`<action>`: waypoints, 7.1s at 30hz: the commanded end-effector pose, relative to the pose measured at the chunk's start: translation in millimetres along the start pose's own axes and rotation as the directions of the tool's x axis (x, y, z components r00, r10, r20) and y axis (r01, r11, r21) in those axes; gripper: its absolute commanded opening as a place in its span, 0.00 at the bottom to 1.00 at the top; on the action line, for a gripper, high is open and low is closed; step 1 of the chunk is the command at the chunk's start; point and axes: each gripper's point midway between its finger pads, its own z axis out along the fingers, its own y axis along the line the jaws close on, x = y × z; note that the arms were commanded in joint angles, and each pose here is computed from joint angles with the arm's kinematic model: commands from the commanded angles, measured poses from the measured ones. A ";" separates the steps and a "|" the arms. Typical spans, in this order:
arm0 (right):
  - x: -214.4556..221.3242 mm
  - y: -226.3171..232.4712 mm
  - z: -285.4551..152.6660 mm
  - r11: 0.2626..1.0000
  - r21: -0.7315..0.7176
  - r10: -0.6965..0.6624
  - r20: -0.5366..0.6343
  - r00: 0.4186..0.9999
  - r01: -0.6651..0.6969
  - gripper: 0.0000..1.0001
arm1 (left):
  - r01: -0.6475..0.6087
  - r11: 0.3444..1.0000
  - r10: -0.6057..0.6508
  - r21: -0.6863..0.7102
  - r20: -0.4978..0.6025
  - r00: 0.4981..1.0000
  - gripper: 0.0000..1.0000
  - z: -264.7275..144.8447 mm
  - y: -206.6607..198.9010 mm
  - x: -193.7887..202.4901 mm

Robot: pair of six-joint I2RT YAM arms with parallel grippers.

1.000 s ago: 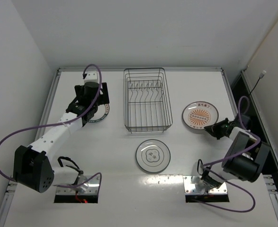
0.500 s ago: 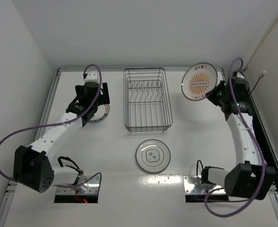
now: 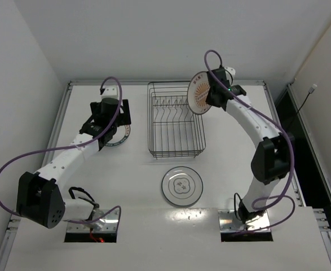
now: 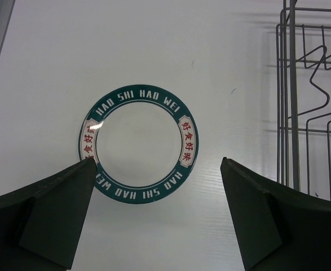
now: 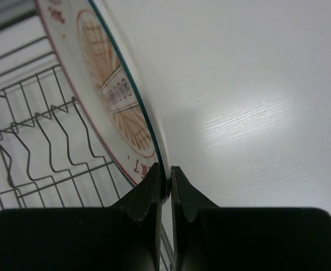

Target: Load the plates into the dish rack

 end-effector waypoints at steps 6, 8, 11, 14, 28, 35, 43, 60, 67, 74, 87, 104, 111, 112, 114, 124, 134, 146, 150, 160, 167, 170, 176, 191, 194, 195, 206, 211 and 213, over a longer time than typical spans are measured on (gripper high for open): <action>-1.0 17.4 -4.7 0.993 0.097 -0.077 0.073 0.994 0.069 0.00 | 0.026 1.000 -0.026 0.013 0.041 0.999 0.91 -1.4 -5.8 -17.2; 11.5 23.1 -3.2 0.986 0.131 -0.110 0.059 0.992 0.102 0.00 | 0.026 1.000 -0.026 0.013 0.041 0.999 0.91 -1.4 -5.8 -17.2; 19.5 32.7 -6.1 0.979 0.159 -0.134 0.056 0.989 0.124 0.00 | 0.026 1.000 -0.026 0.013 0.041 0.999 0.91 -1.4 -5.8 -17.2; 26.8 46.6 -9.9 0.978 0.162 -0.142 0.051 0.989 0.132 0.00 | 0.026 1.000 -0.026 0.013 0.041 0.999 0.91 -1.4 -5.8 -17.2; -5.9 58.1 -63.3 0.989 0.043 -0.146 0.107 0.984 0.142 0.34 | 0.027 0.999 -0.027 0.017 0.023 0.999 0.92 0.5 -7.6 -12.0; 0.5 20.1 -138.4 0.973 -0.112 -0.191 0.084 0.978 0.200 0.41 | 0.027 1.000 -0.027 0.008 0.025 0.999 0.92 0.6 -6.0 -12.4; 181.4 -22.4 -167.6 0.873 -0.486 -0.090 -0.255 0.963 -0.047 0.50 | 0.027 1.000 -0.027 0.000 0.028 0.999 0.92 0.7 -4.5 -12.7; 383.7 -65.3 -135.5 0.741 -0.315 0.254 -0.686 0.682 -0.593 0.52 | 0.027 1.000 -0.027 0.000 0.028 0.999 0.92 0.7 -4.5 -12.7; 407.4 -77.2 -131.0 0.798 -0.226 0.241 -0.729 0.641 -0.558 0.11 | 0.027 1.000 -0.027 0.000 0.028 0.999 0.92 0.7 -4.5 -12.7; 380.4 -67.4 -134.6 0.801 -0.290 0.214 -0.679 0.702 -0.524 0.00 | 0.027 1.000 -0.027 0.000 0.028 0.999 0.92 0.7 -4.5 -12.7; 163.8 -72.9 -240.6 0.856 -0.458 0.171 -0.181 0.968 -0.237 0.00 | 0.027 1.000 -0.027 -0.009 0.030 0.999 0.92 0.8 -2.9 -13.1; -76.3 52.8 -139.8 0.990 -0.040 -0.115 0.321 0.940 0.135 0.00 | 0.009 1.000 -0.009 -0.019 -0.004 1.000 0.92 10.2 -4.8 -1.2; -63.3 96.1 -74.5 0.955 0.123 -0.296 0.297 0.908 0.271 0.00 | -0.001 1.000 0.000 -0.023 -0.021 1.000 0.92 16.4 -6.8 3.6; -59.8 99.3 -70.8 0.948 0.142 -0.317 0.294 0.902 0.287 0.00 | -0.001 1.000 0.000 -0.023 -0.021 1.000 0.92 16.4 -6.8 3.6; -50.4 110.7 -54.2 0.933 0.157 -0.356 0.288 0.889 0.323 0.00 | -0.009 1.000 0.008 -0.027 -0.037 0.999 0.92 18.0 -6.5 8.4; -6.9 104.2 -13.5 0.882 0.252 -0.451 0.200 0.870 0.399 0.00 | -0.014 1.000 0.013 -0.020 -0.049 0.999 0.92 22.0 -9.6 11.0; -65.7 101.3 -76.1 0.925 0.242 -0.365 0.361 0.858 0.291 0.00 | -0.014 1.000 0.013 -0.020 -0.049 0.999 0.92 22.0 -9.6 11.0; -9.8 103.1 -15.1 0.878 0.261 -0.459 0.218 0.861 0.402 0.00 | -0.014 1.000 0.013 -0.020 -0.049 0.999 0.92 22.0 -9.6 11.0; 26.8 95.3 11.1 0.861 0.249 -0.484 0.135 0.864 0.443 0.00 | -0.015 0.999 0.013 -0.029 -0.047 0.999 0.92 22.1 -8.1 10.5; -0.3 96.7 -25.3 0.901 0.173 -0.428 0.194 0.883 0.398 0.37 | -0.038 0.999 0.038 -0.013 -0.061 0.997 0.95 26.3 -12.1 13.3; -29.3 78.1 -124.3 0.939 0.004 -0.333 0.260 0.906 0.344 0.55 | -0.103 0.995 0.102 0.000 -0.179 0.979 0.97 46.1 -19.5 47.2; -6.6 72.1 -175.1 0.908 -0.246 -0.267 0.281 0.922 0.339 0.80 | -0.130 0.990 0.140 0.053 -0.256 0.957 0.97 55.4 -30.3 69.4; 46.5 34.4 -213.5 0.869 -0.418 -0.184 0.221 0.958 0.264 0.81 | -0.202 0.977 0.210 0.062 -0.408 0.889 0.97 80.1 -34.8 116.4; 168.8 -26.7 -214.6 0.816 -0.561 -0.149 0.033 0.988 0.142 0.80 | -0.346 0.937 0.298 0.038 -0.604 0.739 0.18 111.2 -20.4 198.1; 188.4 -33.4 -211.1 0.811 -0.571 -0.162 -0.008 0.987 0.128 0.78 | -0.354 0.934 0.307 0.044 -0.606 0.734 0.00 110.7 -19.7 198.3; 194.6 -37.0 -208.7 0.814 -0.568 -0.157 -0.018 0.988 0.119 0.78 | -0.354 0.934 0.307 0.044 -0.606 0.734 0.00 110.8 -19.7 198.3; 300.0 -74.0 -178.7 0.820 -0.573 -0.139 -0.223 0.965 -0.014 0.71 | -0.177 0.984 0.169 -0.004 -0.285 0.944 0.00 54.3 -24.6 43.0; 305.8 -79.0 -169.5 0.836 -0.547 -0.113 -0.220 0.969 -0.027 0.71 | -0.026 0.996 0.030 0.082 -0.054 0.998 0.00 0.0 -49.0 -54.6; 310.4 -75.7 -165.6 0.838 -0.545 -0.125 -0.236 0.964 -0.024 0.71 | 0.027 0.979 -0.034 0.203 0.032 0.999 0.00 -24.4 -69.5 -97.3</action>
